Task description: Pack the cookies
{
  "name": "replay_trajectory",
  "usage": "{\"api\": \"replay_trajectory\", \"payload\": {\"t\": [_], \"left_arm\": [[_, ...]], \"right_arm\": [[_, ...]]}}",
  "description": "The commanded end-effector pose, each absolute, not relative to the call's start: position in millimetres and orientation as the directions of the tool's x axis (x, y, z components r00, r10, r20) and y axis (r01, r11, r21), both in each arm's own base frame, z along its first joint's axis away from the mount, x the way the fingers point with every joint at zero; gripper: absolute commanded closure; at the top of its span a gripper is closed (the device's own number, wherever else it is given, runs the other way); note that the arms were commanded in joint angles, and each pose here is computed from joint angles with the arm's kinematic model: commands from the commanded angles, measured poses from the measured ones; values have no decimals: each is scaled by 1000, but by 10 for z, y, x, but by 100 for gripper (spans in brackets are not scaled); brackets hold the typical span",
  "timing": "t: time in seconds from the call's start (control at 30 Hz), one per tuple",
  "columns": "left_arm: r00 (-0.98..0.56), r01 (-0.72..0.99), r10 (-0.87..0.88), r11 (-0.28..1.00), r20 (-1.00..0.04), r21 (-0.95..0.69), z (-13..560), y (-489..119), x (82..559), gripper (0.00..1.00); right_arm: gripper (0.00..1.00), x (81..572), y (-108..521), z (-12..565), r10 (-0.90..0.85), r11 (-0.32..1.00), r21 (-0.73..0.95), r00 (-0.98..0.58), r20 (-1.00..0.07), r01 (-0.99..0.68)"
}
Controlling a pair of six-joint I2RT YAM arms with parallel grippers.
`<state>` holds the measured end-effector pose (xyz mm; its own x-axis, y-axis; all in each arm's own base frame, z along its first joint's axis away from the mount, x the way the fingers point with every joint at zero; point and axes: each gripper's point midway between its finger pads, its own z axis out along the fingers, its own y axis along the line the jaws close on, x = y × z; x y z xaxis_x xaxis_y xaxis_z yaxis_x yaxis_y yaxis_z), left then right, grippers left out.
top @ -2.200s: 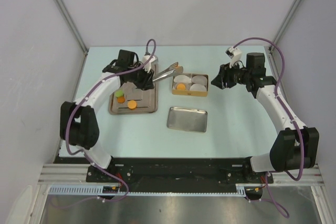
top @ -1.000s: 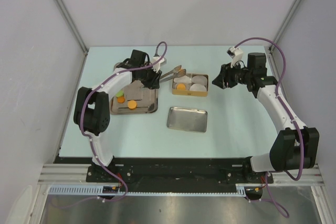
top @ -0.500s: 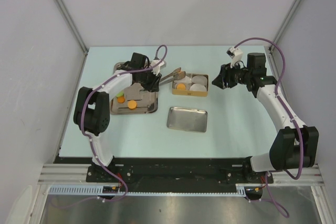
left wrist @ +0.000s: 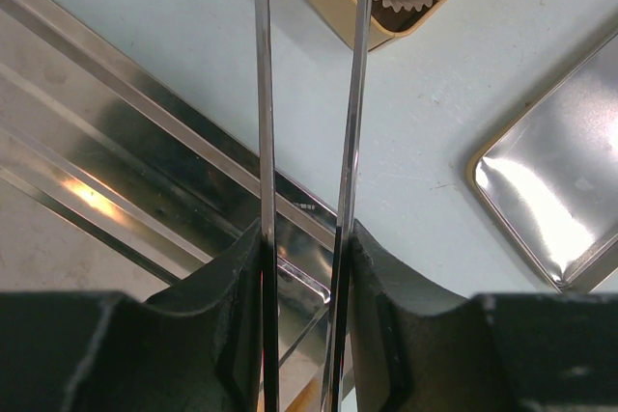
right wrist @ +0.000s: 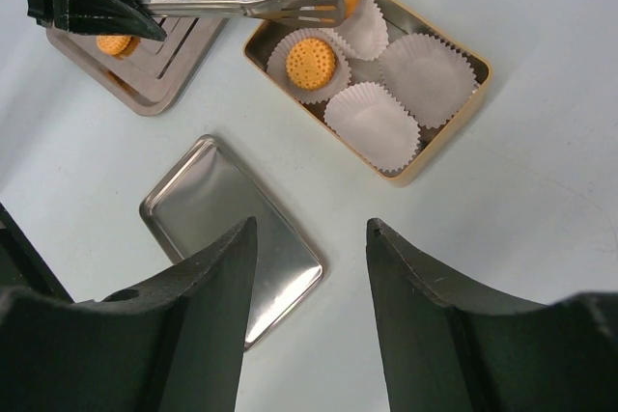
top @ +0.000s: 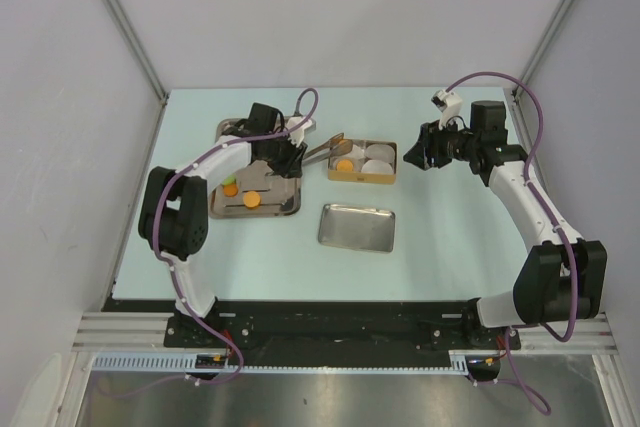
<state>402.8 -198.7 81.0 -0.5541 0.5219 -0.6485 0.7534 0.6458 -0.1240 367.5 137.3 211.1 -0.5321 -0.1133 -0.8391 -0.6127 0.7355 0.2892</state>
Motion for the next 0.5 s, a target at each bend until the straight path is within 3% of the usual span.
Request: {"api": "replay_trajectory", "payload": {"t": [0.0, 0.47], "left_arm": [[-489, 769, 508, 635, -709, -74, 1099, -2046, 4082, 69], [-486, 762, 507, 645, -711, -61, 1104, -2026, 4115, 60]], "right_arm": [[47, 3691, 1378, 2123, -122, 723, 281, -517, -847, -631], [47, 3694, 1378, 2112, -123, 723, 282, -519, -846, -631]]}}
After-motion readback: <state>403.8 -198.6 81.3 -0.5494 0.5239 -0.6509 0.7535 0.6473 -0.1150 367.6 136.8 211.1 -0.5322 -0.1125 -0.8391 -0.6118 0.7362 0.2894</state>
